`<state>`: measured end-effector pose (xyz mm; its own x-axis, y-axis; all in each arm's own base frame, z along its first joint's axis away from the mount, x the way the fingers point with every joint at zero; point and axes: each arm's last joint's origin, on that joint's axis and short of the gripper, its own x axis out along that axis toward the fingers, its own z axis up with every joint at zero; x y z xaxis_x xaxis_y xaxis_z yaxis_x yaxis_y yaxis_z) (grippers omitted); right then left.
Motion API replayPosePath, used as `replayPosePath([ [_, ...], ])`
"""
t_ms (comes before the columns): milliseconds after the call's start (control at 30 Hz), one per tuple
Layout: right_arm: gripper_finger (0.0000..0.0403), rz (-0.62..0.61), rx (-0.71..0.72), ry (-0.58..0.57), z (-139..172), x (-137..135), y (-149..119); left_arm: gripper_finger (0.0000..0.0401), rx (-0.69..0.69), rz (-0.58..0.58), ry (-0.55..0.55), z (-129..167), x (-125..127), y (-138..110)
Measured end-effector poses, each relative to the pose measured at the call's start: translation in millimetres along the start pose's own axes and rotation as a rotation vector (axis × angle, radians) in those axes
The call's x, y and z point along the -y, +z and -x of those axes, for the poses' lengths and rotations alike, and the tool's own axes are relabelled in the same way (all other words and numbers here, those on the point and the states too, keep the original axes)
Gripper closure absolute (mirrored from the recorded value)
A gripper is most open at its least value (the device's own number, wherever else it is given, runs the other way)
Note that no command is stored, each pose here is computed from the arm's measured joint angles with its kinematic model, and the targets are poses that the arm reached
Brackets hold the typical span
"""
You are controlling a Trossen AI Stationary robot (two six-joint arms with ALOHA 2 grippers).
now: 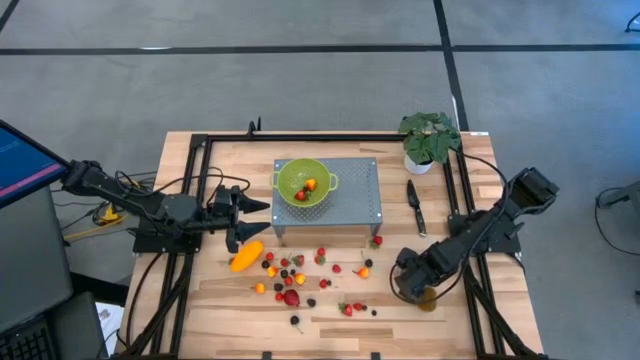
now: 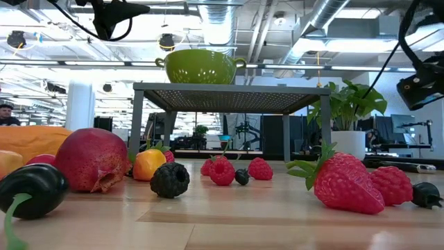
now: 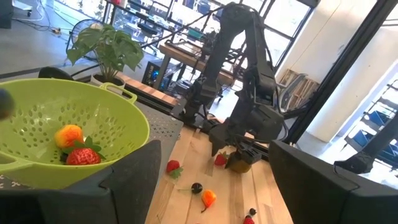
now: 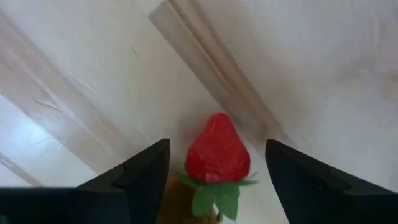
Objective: Pick & Place Fruit
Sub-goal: Put the strawberry into the green strainer bowl on the shelf
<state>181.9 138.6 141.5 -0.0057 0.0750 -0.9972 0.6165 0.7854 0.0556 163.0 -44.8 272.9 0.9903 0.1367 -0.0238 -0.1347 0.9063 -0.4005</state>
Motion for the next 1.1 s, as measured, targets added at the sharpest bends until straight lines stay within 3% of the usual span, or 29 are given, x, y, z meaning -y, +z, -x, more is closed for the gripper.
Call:
replayPosePath([
  [300,0.0159,0.012,0.000,0.000,-0.2,-0.9,-3.0,0.0110,0.001,0.000,0.000,0.0,0.1,0.1],
  [733,0.0289,0.014,0.003,0.005,0.7,0.6,3.8,0.0110,0.005,0.003,-0.003,0.1,0.3,0.6],
  [1100,0.0266,0.038,0.008,0.007,0.7,0.8,5.7,0.0110,0.006,0.004,-0.003,0.1,0.3,0.7],
])
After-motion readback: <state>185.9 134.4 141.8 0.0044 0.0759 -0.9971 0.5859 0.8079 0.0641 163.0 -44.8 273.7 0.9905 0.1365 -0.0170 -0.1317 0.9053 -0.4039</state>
